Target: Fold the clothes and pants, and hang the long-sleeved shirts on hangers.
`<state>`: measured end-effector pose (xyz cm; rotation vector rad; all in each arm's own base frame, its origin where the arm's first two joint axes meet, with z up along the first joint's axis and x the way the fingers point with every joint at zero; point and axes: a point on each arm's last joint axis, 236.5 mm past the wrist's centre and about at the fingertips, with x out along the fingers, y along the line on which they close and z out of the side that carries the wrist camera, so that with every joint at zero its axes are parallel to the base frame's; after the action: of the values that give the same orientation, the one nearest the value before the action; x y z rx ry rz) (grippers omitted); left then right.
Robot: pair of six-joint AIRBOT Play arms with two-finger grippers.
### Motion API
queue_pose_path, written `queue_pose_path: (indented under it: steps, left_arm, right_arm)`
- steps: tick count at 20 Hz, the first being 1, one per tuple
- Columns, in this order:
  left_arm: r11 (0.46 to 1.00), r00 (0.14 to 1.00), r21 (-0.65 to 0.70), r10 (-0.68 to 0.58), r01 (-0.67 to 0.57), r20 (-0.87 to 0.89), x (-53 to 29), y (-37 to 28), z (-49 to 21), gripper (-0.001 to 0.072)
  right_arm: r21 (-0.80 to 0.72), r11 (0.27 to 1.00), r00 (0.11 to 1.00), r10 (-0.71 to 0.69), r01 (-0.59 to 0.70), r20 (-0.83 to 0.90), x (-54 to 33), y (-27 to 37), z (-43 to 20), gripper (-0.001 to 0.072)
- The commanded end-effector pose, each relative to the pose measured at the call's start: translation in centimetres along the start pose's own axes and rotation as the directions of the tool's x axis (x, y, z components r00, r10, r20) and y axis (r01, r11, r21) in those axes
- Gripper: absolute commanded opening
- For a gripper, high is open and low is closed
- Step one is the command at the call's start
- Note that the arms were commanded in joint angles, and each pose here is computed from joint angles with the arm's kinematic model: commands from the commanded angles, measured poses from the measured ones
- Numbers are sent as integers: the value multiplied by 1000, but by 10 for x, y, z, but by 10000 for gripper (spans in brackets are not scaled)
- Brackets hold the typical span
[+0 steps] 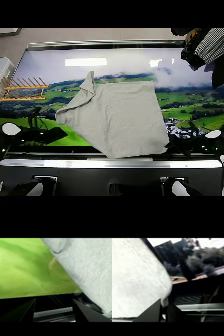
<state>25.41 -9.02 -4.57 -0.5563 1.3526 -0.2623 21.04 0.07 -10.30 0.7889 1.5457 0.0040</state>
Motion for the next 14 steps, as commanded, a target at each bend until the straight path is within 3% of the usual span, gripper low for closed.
queue_pose_path:
  steps: [1,9,10,11,12,13,14]
  left_arm:
    - [999,999,33,-25,25,-21,36,-18,-6,532]
    - [997,999,-66,-48,49,17,101,-40,5,529]
    - [996,999,-74,-51,51,7,107,-42,2,494]
    - [995,998,-79,-56,56,-3,109,-44,1,315]
    - [995,998,-73,-65,64,-4,107,-48,3,75]
    - [996,997,-41,-80,81,12,102,-57,11,18]
    - [995,994,-4,-102,103,35,93,-68,21,17]
  right_arm:
    - [-15,996,996,92,-93,-18,-7,25,-9,34]
    - [-81,985,982,160,-153,97,-38,57,-10,34]
    - [-80,982,977,182,-173,113,-41,63,-9,34]
    - [-81,976,969,210,-201,129,-44,70,-7,34]
    - [-81,969,959,243,-234,143,-47,79,-4,34]
    - [-88,955,944,292,-282,155,-51,91,-2,34]
    - [-112,934,920,354,-340,166,-57,105,0,33]
